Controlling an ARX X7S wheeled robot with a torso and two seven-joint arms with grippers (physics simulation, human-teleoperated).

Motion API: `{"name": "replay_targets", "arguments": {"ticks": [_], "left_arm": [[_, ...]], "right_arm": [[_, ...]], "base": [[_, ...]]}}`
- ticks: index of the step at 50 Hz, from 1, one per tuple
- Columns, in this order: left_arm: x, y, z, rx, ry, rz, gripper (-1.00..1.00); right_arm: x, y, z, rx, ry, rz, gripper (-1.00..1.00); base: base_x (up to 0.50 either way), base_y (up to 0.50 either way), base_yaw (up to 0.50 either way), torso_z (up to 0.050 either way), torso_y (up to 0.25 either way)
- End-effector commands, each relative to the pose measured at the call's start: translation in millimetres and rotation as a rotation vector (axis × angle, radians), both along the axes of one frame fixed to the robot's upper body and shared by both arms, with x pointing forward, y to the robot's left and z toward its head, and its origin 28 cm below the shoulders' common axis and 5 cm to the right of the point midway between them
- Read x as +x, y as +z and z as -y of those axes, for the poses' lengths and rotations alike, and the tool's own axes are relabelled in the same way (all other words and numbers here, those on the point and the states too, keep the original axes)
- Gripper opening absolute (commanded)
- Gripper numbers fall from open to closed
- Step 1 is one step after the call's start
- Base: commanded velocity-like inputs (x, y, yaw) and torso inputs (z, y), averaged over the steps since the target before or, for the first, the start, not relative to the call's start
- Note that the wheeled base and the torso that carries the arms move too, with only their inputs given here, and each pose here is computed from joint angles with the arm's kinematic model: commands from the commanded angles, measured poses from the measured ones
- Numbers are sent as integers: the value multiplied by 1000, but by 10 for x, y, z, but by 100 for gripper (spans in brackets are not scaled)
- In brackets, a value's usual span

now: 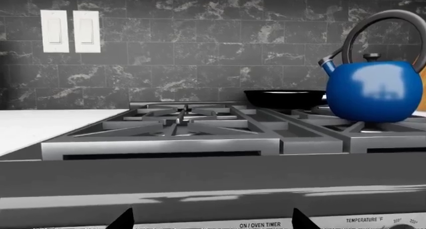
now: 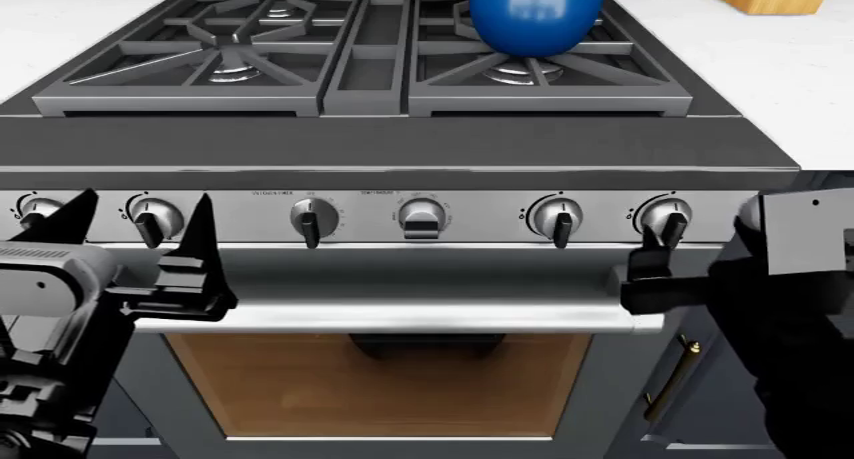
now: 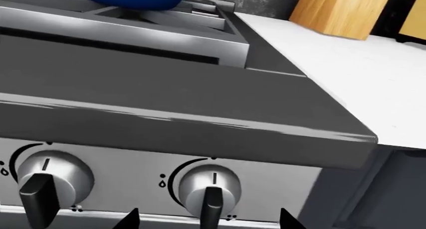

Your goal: Pick the kettle from the counter and place it on a stove burner. Then turn the burner on.

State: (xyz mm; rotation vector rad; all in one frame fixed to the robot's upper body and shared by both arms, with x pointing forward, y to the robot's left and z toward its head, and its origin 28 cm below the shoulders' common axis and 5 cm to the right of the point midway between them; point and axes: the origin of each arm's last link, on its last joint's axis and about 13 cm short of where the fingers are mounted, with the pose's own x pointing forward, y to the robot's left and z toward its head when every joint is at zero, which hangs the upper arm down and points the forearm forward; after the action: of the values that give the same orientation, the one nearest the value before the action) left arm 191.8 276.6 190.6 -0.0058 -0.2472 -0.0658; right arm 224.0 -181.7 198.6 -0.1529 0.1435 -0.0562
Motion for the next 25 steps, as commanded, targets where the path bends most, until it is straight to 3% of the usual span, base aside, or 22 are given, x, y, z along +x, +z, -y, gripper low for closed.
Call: {"name": "replay_targets", "arguments": {"ticks": [1,25], "left_arm": [[9,-7,3,2,-4,-2,100],[32,-9,0,4,0,-4,100]], "right_arm": [[71,-9,-13,-8,6,-12,100],[192,-98,-15,8,-7,-50,100]], "base": [[0,0,0,0,0],[0,0,0,0,0]]}}
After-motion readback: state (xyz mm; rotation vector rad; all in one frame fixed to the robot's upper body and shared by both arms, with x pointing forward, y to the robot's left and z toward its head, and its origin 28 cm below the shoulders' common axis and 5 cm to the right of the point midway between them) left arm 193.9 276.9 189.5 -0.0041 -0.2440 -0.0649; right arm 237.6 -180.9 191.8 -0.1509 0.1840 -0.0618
